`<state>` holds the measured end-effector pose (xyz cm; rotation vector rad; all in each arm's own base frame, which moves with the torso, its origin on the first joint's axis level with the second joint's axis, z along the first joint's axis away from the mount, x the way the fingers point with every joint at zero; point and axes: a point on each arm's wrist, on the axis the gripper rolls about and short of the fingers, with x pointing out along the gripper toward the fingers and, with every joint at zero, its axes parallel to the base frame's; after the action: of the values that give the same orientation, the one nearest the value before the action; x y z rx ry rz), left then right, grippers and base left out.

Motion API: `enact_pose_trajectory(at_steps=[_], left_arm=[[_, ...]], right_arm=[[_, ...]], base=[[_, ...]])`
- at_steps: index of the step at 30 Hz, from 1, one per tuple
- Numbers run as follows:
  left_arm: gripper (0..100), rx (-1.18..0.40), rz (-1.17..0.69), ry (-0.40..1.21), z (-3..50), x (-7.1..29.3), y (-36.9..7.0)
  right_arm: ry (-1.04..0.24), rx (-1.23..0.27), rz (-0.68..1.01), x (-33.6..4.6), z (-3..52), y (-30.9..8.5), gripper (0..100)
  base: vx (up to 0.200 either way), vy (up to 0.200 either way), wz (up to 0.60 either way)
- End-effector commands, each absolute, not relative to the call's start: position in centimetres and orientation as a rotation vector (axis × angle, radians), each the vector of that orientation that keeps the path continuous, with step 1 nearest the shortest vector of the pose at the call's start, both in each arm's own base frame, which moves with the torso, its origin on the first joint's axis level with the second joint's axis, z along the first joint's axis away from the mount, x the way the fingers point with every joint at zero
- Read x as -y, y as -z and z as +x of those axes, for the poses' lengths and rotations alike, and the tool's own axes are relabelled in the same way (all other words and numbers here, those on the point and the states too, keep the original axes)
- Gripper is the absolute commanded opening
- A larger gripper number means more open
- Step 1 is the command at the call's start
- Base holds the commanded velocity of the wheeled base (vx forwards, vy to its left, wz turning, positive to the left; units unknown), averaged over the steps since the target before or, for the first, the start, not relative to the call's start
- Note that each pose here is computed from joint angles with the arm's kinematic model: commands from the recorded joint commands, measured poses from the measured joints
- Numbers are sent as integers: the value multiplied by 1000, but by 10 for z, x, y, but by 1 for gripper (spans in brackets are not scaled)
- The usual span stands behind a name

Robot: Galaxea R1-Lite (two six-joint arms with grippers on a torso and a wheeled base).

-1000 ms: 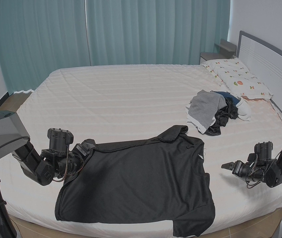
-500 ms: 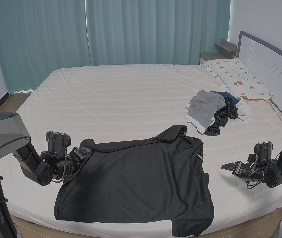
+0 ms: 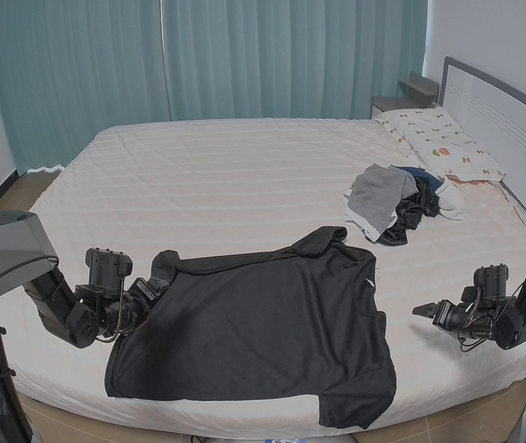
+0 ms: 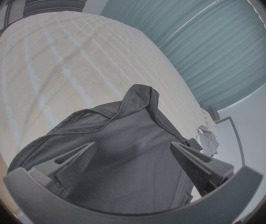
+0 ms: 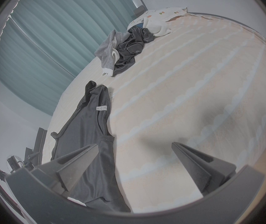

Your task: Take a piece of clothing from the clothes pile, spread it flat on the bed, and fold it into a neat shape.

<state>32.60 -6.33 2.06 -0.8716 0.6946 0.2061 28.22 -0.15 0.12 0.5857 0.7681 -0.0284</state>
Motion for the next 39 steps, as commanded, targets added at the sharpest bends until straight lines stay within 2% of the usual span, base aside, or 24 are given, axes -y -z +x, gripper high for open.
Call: enact_pose_trajectory(at_steps=[1, 9, 21, 29, 39], left_arm=[[100, -693, -871, -207, 327, 63, -20], [100, -692, -874, -205, 325, 63, -21], [100, -697, -872, -217, 325, 60, -20], [100, -670, -874, -199, 330, 62, -26], [100, -604, -768, -123, 390, 72, -11]], right_arm=[[29, -772, 586, 2, 282, 0, 100], [29, -771, 586, 2, 282, 0, 100], [29, -772, 586, 2, 282, 0, 100], [23, -776, 583, -1, 282, 0, 100], [20, -782, 582, -2, 280, 1, 100]], base=[[0, 0, 0], [0, 0, 0], [0, 200, 0], [0, 0, 0], [0, 0, 0]])
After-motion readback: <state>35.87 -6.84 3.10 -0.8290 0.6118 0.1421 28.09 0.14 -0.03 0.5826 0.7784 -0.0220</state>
